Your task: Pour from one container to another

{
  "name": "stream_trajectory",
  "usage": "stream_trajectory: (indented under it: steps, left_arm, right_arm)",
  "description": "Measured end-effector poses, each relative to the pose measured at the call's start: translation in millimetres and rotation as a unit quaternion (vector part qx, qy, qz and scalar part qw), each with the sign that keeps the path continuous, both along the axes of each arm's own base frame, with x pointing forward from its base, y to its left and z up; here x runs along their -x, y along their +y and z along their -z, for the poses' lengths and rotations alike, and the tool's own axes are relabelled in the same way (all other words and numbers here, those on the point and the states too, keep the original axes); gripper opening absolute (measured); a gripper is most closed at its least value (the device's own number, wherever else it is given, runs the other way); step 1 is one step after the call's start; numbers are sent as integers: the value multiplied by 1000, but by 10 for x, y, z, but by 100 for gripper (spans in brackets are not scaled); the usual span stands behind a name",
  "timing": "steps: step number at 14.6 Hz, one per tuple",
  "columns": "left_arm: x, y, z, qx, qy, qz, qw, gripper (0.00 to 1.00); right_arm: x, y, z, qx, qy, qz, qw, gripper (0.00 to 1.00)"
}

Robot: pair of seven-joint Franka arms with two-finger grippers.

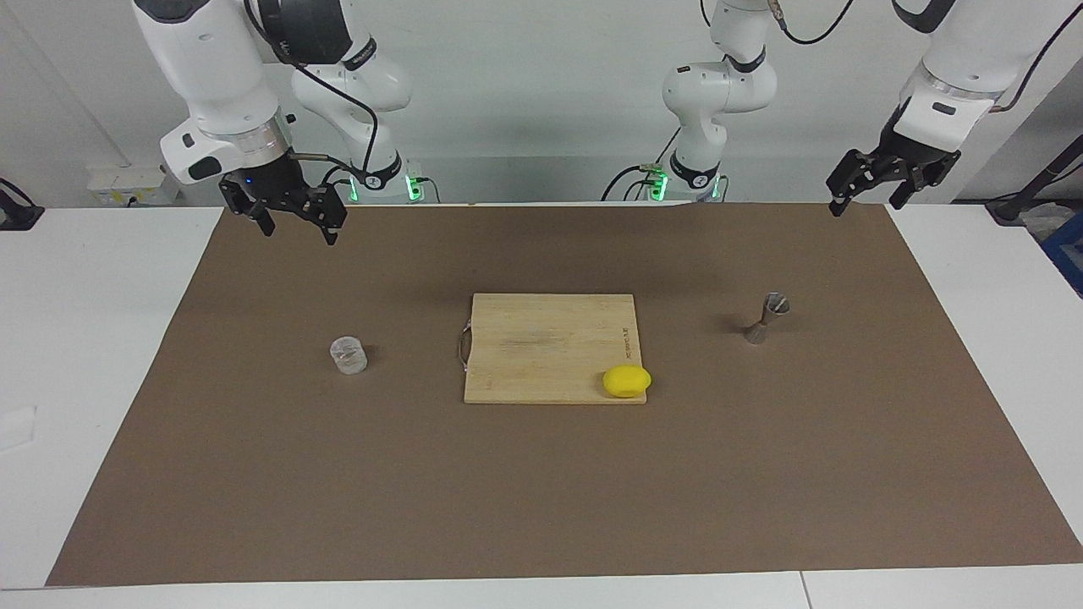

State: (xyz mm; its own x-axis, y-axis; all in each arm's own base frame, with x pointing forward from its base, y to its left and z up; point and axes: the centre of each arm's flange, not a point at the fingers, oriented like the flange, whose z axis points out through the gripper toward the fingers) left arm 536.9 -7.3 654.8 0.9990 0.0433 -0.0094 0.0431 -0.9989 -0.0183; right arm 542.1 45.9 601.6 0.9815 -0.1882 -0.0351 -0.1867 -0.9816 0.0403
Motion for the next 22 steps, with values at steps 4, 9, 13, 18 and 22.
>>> stream_trajectory:
  steps: [4,9,13,18,22]
  left_arm:
    - [1,1,-1,0,0,0,1000,100]
    - [1,-1,-1,0,0,0,1000,100]
    - [0,4,-1,0,0,0,1000,100]
    - [-28,24,-18,0,-13,-2,1000,100]
    - [-115,69,75,1,-44,-6,999,100]
  right_arm:
    - [0,0,0,0,0,0,1000,100]
    - [0,0,0,0,0,0,1000,100]
    - [0,0,0,0,0,0,1000,100]
    - [0,0,0,0,0,0,1000,100]
    - [0,0,0,0,0,0,1000,100]
